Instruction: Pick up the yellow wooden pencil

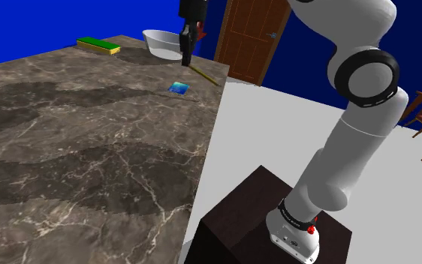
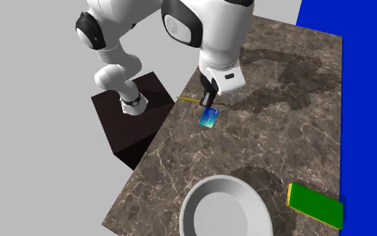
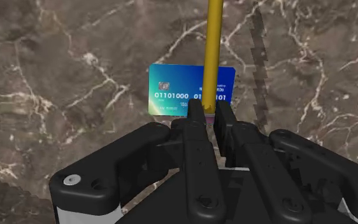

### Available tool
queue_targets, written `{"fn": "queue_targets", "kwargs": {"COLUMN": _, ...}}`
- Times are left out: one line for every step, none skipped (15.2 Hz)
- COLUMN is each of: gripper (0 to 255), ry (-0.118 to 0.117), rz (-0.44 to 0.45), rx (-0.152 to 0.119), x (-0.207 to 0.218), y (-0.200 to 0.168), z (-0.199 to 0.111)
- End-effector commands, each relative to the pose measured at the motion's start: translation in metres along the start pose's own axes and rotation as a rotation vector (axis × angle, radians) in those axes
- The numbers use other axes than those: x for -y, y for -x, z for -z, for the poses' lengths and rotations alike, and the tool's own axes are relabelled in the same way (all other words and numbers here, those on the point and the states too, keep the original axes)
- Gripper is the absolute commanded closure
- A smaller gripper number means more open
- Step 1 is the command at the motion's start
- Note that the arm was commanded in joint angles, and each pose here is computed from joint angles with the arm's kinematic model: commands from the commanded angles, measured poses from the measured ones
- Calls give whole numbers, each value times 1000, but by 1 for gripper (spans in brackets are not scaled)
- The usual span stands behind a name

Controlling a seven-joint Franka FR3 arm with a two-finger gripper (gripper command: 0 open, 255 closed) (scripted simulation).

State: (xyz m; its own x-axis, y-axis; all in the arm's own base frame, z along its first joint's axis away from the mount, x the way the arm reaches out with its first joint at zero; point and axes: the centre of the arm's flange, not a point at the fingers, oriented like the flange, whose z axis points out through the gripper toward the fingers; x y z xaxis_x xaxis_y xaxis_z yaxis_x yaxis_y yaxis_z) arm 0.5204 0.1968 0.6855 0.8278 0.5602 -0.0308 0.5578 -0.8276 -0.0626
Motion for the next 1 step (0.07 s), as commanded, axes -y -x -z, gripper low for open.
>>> {"fn": "queue_targets", "kwargs": {"gripper": 255, "ry": 0, "rz": 0, "rx": 1, "x": 0, "y": 0, "z": 3}}
